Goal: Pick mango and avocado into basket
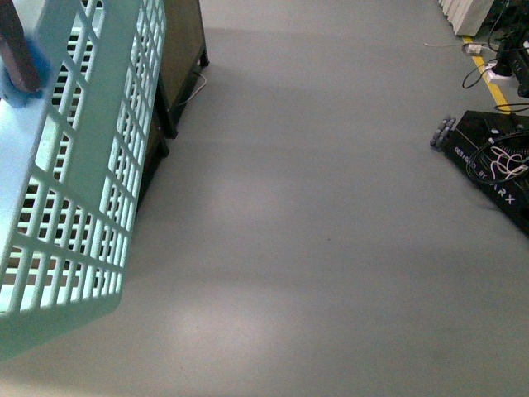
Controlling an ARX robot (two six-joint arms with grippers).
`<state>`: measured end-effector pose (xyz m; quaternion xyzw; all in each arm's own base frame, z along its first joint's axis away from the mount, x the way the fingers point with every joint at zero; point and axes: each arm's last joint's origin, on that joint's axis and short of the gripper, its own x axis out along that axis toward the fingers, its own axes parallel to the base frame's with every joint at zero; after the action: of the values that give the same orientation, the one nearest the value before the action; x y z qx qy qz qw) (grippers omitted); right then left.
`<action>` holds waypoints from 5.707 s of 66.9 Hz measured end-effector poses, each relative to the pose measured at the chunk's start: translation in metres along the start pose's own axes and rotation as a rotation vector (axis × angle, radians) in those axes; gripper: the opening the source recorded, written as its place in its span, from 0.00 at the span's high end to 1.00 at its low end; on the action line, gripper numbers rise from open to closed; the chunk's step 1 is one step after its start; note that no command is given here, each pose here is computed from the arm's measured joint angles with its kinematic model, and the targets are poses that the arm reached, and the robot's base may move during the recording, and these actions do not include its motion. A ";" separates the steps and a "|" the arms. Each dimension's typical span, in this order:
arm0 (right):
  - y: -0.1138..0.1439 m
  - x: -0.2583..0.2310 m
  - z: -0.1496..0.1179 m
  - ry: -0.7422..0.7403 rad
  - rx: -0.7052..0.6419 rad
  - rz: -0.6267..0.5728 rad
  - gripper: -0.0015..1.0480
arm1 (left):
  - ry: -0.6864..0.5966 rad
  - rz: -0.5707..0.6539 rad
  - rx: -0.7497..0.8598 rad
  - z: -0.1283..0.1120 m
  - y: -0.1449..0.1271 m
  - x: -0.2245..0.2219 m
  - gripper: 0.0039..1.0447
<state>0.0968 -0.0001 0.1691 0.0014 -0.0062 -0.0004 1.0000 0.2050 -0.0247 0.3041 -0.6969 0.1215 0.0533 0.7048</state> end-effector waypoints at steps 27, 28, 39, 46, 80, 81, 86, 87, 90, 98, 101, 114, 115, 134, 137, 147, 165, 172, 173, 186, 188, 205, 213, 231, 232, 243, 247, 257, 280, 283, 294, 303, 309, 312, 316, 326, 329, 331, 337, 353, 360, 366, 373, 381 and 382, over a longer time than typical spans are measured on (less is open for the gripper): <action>0.000 0.000 0.000 0.000 0.000 0.000 0.08 | 0.000 -0.002 0.000 0.000 0.000 0.000 0.86; 0.000 0.000 0.000 0.000 0.000 0.000 0.08 | 0.000 -0.002 0.000 0.000 0.000 0.000 0.86; 0.000 0.000 0.000 0.000 0.000 0.000 0.08 | -0.001 -0.001 -0.001 0.000 0.000 0.000 0.86; 0.000 0.000 0.000 0.000 0.000 -0.004 0.08 | 0.008 -0.002 0.000 -0.001 -0.001 0.000 0.86; 0.000 0.000 0.000 0.000 0.000 -0.002 0.08 | 0.003 -0.001 0.001 0.000 0.000 0.000 0.86; 0.000 0.000 0.000 0.002 0.000 0.003 0.08 | 0.002 -0.001 0.002 0.000 0.000 0.000 0.86; 0.000 0.000 0.000 -0.001 0.000 -0.001 0.08 | 0.002 0.000 0.001 0.000 0.000 0.000 0.86; 0.000 0.000 0.000 -0.001 0.000 -0.001 0.08 | 0.002 0.000 0.001 0.000 0.000 0.000 0.86; 0.000 0.000 0.000 0.001 0.000 -0.003 0.08 | 0.002 0.000 0.001 0.000 0.000 0.000 0.86; 0.000 0.000 0.000 0.000 0.000 0.000 0.08 | 0.003 0.000 0.001 0.000 0.000 0.000 0.86; 0.000 0.000 0.000 0.000 0.000 0.001 0.08 | 0.002 -0.001 0.002 0.000 -0.001 0.000 0.86; 0.000 0.000 0.000 -0.001 0.000 0.001 0.08 | 0.000 0.000 0.002 0.000 0.000 0.000 0.86; 0.000 0.000 0.000 -0.001 0.000 0.000 0.08 | 0.000 0.000 0.002 0.000 0.000 0.000 0.86; 0.000 0.000 0.000 0.000 0.000 -0.002 0.08 | -0.001 0.000 0.002 0.000 0.000 0.000 0.86; 0.000 0.000 0.000 -0.001 0.000 0.000 0.08 | -0.001 0.000 0.002 0.000 0.000 0.000 0.86; 0.000 0.000 0.000 -0.001 0.000 0.000 0.08 | -0.001 0.001 0.002 0.000 0.000 0.000 0.86; 0.000 0.000 0.000 -0.001 0.000 0.001 0.08 | -0.001 0.000 0.002 0.000 0.000 0.000 0.86; 0.000 0.000 0.000 -0.001 0.000 0.000 0.08 | -0.001 0.000 0.002 0.000 0.000 0.000 0.86; 0.000 0.000 0.000 -0.001 0.000 -0.001 0.08 | -0.001 0.000 0.002 0.000 0.000 0.000 0.86; 0.000 0.000 0.000 -0.001 0.000 0.001 0.08 | -0.001 0.001 0.003 0.000 0.000 0.000 0.86; 0.000 0.000 0.000 -0.001 0.000 0.001 0.08 | -0.001 0.001 0.002 0.000 0.000 0.000 0.86; 0.000 0.000 0.000 -0.002 0.000 0.001 0.08 | 0.000 0.001 0.002 0.000 0.000 0.000 0.86; 0.000 0.000 0.000 -0.001 0.000 -0.001 0.08 | -0.001 0.001 0.002 0.000 0.000 0.000 0.86; 0.000 0.000 0.000 -0.001 0.000 0.001 0.08 | -0.001 0.001 0.002 0.000 0.000 0.000 0.86; 0.000 0.000 0.000 0.000 0.000 0.003 0.08 | -0.001 0.001 0.002 0.000 0.000 0.000 0.86; 0.000 0.000 0.000 -0.001 0.000 0.001 0.08 | -0.002 0.001 0.003 0.000 0.000 0.000 0.86; 0.000 0.000 0.000 0.000 0.000 0.001 0.08 | -0.001 0.001 0.003 0.000 0.000 0.000 0.86; 0.000 0.000 0.000 -0.001 0.000 0.000 0.08 | 0.001 0.001 0.002 0.000 0.000 0.000 0.86; 0.000 0.000 0.000 -0.001 0.000 0.000 0.08 | 0.001 0.001 0.002 0.000 0.000 0.000 0.86; 0.000 0.000 0.000 -0.001 0.000 0.000 0.08 | 0.000 0.003 0.002 0.000 0.000 0.000 0.86; 0.000 0.000 0.000 -0.001 0.000 0.002 0.08 | -0.002 0.003 0.003 0.000 0.000 0.000 0.86; 0.000 0.000 0.000 -0.001 0.000 0.000 0.08 | 0.000 0.003 0.002 0.000 0.000 0.000 0.86; 0.000 0.000 0.000 -0.002 0.000 0.002 0.08 | -0.002 0.002 0.007 0.000 0.000 0.000 0.86; 0.000 0.000 0.000 0.001 0.000 0.006 0.08 | -0.004 0.004 0.008 0.001 0.000 0.001 0.86; 0.000 0.000 0.000 -0.002 0.000 0.008 0.08 | -0.018 0.006 0.006 0.002 0.000 0.001 0.86; 0.000 0.000 0.000 -0.001 0.000 0.006 0.08 | -0.038 0.004 0.021 0.003 0.000 0.001 0.86; 0.000 0.000 0.000 -0.001 0.000 0.004 0.08 | -0.023 0.005 0.019 0.002 0.000 0.001 0.86; 0.000 0.000 0.000 -0.001 0.000 0.004 0.08 | -0.016 0.074 0.065 -0.001 0.000 0.003 0.86; 0.000 0.000 0.000 -0.001 0.000 0.003 0.08 | 0.063 0.212 0.337 -0.014 -0.006 0.021 0.86; 0.000 0.000 0.000 -0.001 0.000 0.001 0.08 | 0.204 0.238 0.507 -0.068 -0.019 0.099 0.86; 0.000 0.000 0.000 0.000 0.000 0.001 0.08 | 0.343 0.211 0.560 -0.113 -0.031 0.127 0.86; 0.000 0.000 0.000 -0.001 0.000 0.000 0.08 | 0.508 0.162 0.622 -0.165 -0.039 0.139 0.86; 0.000 0.000 0.000 0.000 0.000 0.000 0.08 | 0.605 0.142 0.650 -0.194 -0.038 0.136 0.86; 0.000 0.000 0.000 0.000 0.000 0.000 0.08 | 0.671 0.155 0.688 -0.213 -0.031 0.129 0.86; 0.000 0.000 0.000 -0.001 0.000 0.000 0.08 | 0.672 0.157 0.690 -0.213 -0.031 0.129 0.86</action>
<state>0.0968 -0.0001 0.1692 0.0012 -0.0066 -0.0002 1.0000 0.3159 -0.2497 0.3027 -0.3899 0.4051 -0.1651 0.8103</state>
